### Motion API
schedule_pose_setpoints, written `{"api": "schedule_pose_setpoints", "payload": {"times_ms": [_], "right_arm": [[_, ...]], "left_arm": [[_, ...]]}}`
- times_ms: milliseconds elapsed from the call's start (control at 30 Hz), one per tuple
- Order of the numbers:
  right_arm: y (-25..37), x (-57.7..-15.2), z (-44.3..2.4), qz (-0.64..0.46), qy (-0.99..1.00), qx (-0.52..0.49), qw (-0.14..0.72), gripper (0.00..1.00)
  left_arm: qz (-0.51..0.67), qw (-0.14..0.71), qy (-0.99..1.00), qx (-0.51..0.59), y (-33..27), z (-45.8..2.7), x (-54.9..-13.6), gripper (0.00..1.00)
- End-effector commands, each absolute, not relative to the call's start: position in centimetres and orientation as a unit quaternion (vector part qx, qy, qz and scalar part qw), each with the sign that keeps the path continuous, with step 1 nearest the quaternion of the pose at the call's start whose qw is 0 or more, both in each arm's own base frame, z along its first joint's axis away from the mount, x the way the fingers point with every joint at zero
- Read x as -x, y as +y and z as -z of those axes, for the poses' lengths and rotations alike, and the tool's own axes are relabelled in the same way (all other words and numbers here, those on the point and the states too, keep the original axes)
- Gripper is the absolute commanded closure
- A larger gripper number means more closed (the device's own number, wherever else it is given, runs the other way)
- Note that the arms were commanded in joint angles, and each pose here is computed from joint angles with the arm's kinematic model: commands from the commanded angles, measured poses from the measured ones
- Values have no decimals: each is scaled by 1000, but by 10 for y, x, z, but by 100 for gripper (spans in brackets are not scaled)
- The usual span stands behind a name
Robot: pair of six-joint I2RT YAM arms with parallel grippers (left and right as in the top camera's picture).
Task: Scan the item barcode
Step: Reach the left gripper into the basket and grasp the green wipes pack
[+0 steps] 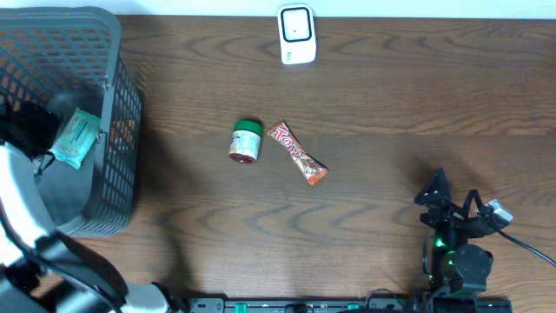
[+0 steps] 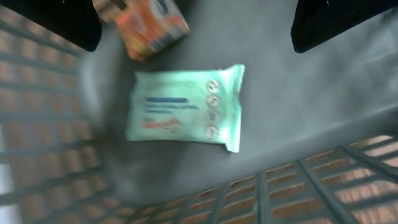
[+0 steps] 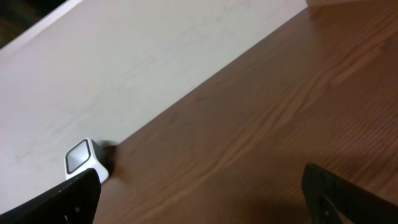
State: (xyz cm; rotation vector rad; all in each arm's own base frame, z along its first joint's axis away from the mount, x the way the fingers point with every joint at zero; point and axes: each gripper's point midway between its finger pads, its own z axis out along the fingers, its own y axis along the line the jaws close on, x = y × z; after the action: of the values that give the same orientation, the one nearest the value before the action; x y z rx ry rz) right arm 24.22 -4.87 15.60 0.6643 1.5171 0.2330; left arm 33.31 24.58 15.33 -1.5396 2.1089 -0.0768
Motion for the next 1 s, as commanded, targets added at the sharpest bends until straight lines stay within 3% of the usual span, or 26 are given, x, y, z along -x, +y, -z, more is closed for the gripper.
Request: {"api": "schedule_pose_setpoints", "payload": {"times_ms": [0,533,833,867,933,967], "right_arm": [[-47,-242,-155,-106,675,-294,668,1],[-47,-242,-155,-106,675,-294,668,1],[-47,-242,-155,-106,675,-294,668,1],[-47,-243,-154,-106,675,-294,668,1],[-47,-242,-155,-106,675,-294,668,1],[-47,-242,-155,-106,675,-294,668,1]], "left_arm": [[16,227,779,584,252,-121,-333,2],[20,133,787,602,254,-23,-337,2],[23,81,811,579,226,29,-347,4],[23,74,815,574,221,33,-348,17],[24,65,821,567,212,38,-349,70],[24,63,824,563,208,39,-350,83]]}}
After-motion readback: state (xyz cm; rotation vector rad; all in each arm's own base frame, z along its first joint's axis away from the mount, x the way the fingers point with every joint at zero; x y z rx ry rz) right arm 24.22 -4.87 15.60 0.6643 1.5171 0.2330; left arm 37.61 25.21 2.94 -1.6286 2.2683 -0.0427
